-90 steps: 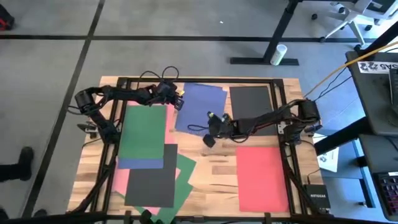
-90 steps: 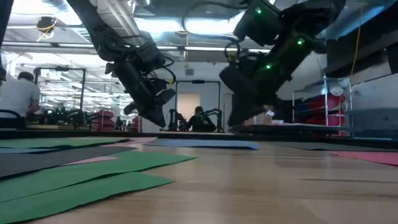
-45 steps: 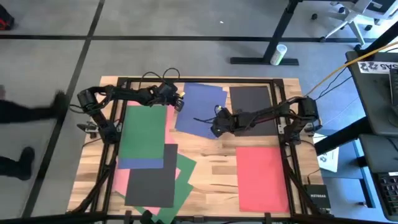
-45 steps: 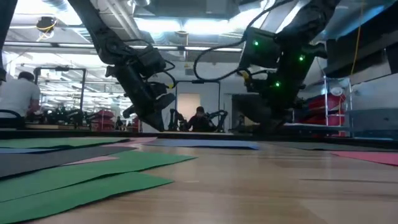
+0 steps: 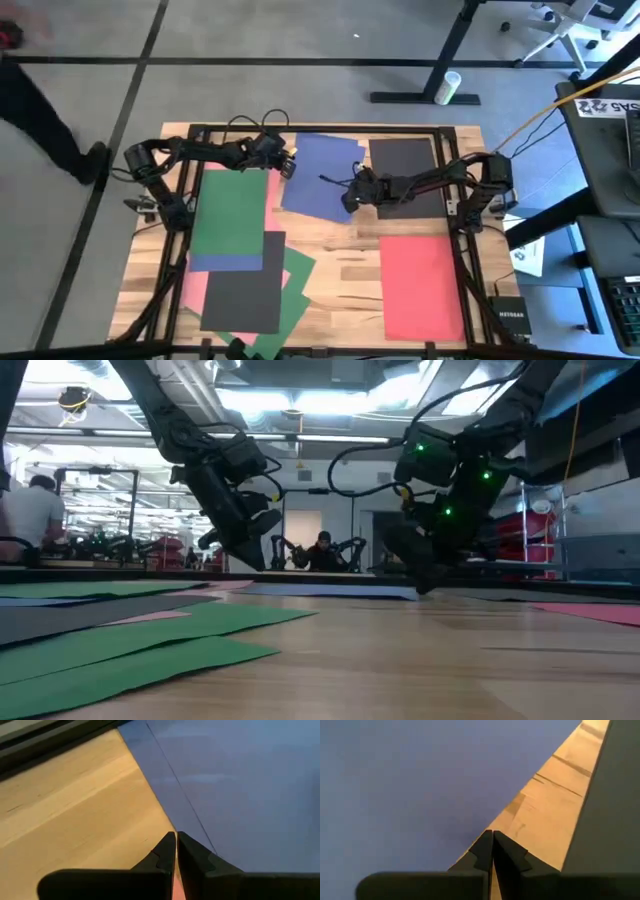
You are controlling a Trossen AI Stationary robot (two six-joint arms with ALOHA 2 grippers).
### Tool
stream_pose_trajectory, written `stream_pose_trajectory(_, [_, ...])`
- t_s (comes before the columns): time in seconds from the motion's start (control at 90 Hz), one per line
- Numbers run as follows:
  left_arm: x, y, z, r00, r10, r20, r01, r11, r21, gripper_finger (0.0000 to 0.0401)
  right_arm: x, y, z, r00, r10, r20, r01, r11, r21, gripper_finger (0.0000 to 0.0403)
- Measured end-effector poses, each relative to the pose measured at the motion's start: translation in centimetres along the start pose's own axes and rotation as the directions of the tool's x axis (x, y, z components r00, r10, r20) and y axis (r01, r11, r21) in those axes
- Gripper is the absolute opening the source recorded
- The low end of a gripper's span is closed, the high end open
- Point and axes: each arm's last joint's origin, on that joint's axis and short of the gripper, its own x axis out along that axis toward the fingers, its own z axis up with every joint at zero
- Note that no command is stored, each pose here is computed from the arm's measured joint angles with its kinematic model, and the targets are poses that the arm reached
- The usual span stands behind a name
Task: Organize paper
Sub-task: Stack the blue paper on top of the other blue paper on the table
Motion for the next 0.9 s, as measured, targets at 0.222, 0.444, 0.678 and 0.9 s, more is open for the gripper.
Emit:
stream_pose_trajectory(0.222, [0.0,0.0,0.0,1.000,0.002,-0.004,-0.002,1.000,0.006,0.0000,0.6,-0.3,0.9,0.999,0.019,0.028,-0.020,0.999,0.035,0.0000])
stream_pose_trajectory(0.444, [0.0,0.0,-0.1,1.000,0.001,-0.004,-0.001,1.000,0.008,0.0000,1.0,-0.7,1.6,0.998,0.033,0.044,-0.036,0.997,0.065,0.0000])
stream_pose_trajectory(0.678, [0.0,-0.1,-0.1,1.000,-0.001,-0.005,0.001,1.000,0.008,0.0000,1.2,-0.9,2.1,0.998,0.038,0.057,-0.044,0.994,0.096,0.0000])
stream_pose_trajectory(0.9, [-0.1,-0.6,-0.3,1.000,-0.013,-0.006,0.013,1.000,0.023,0.0000,1.3,-0.7,2.5,0.994,0.069,0.087,-0.080,0.990,0.120,0.0000])
